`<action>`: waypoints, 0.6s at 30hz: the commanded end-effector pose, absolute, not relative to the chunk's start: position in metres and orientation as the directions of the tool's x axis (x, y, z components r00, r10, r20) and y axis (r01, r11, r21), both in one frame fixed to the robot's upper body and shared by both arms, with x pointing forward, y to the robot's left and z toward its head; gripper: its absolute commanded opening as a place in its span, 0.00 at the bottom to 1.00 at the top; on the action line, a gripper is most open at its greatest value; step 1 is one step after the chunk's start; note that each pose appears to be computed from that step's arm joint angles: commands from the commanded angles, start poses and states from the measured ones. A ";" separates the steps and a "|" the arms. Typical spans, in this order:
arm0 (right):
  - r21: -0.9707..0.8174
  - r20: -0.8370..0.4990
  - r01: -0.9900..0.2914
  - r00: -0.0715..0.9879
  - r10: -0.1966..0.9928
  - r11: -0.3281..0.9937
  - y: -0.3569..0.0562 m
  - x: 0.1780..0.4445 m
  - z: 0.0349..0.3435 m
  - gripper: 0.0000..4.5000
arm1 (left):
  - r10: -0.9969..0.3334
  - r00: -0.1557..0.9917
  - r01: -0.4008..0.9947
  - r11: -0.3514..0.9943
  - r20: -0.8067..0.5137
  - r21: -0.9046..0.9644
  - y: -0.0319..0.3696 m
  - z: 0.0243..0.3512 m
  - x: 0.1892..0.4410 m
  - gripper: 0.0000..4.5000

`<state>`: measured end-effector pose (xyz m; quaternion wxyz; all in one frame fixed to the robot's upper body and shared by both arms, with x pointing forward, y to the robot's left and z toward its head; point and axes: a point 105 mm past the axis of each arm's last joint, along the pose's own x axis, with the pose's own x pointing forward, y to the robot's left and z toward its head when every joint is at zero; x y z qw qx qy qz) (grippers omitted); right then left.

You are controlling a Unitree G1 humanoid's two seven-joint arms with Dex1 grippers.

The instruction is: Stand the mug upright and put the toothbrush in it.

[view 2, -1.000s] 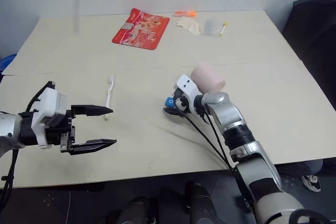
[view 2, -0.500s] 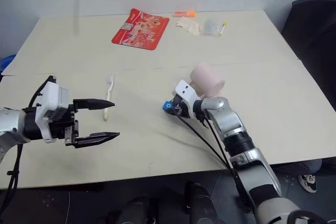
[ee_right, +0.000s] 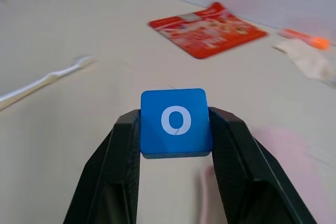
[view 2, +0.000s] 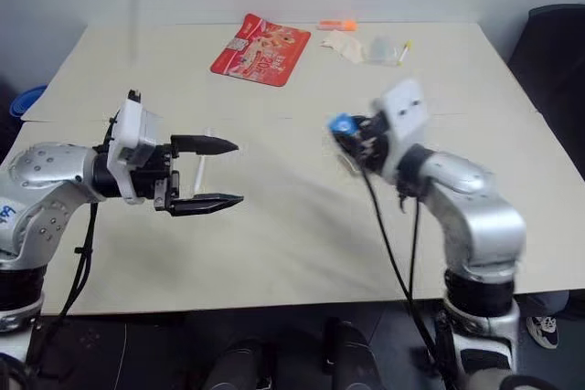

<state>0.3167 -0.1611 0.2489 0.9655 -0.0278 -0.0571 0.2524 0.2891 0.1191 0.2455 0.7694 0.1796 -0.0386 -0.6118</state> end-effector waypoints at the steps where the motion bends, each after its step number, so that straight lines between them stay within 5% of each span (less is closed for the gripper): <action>1: -0.015 0.202 -0.250 0.947 0.248 0.968 -0.213 0.294 0.265 0.33 | -0.964 0.219 0.912 0.147 -0.152 0.383 0.107 0.251 0.300 1.00; 8: -0.029 -0.026 0.136 0.990 -0.136 0.990 -0.295 0.271 0.186 0.33 | -0.979 0.155 0.908 0.088 -0.132 0.410 0.086 0.252 0.308 1.00; 12: -0.007 -0.110 0.189 0.976 -0.189 0.982 -0.308 0.273 0.151 0.33 | -0.980 0.146 0.906 0.076 -0.137 0.417 0.084 0.250 0.305 1.00; 18: -0.017 -0.179 0.148 0.973 -0.149 0.989 -0.307 0.281 0.133 0.77 | -0.974 0.174 0.901 0.099 -0.144 0.421 0.090 0.248 0.303 1.00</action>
